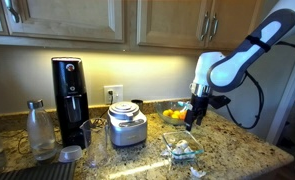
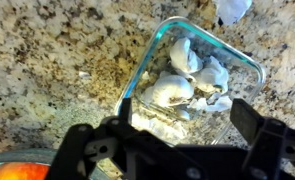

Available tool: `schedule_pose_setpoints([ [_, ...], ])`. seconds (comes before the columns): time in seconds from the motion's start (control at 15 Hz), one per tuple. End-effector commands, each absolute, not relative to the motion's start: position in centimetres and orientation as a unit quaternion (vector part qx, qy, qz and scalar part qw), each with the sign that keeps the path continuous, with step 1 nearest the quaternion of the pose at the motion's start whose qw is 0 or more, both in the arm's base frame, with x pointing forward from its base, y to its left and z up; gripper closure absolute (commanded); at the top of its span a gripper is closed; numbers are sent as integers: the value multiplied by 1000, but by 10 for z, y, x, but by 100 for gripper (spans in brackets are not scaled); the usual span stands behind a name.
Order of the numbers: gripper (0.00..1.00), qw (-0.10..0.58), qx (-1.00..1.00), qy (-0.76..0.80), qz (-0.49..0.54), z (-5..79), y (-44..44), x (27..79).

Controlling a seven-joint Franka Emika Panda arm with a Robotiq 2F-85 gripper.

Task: Put the garlic cloves inside the glass bowl

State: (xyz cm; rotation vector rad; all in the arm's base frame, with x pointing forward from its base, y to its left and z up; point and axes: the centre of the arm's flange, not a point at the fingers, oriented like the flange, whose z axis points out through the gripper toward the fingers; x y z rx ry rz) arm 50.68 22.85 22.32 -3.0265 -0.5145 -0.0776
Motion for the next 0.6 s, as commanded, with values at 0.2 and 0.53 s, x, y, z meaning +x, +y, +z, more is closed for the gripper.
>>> schedule_pose_setpoints([
  [0.2, 0, 32, -989, -143, 4, 266, 182, 476],
  [0.53, 0, 30, -990, -139, 0, 256, 188, 491],
])
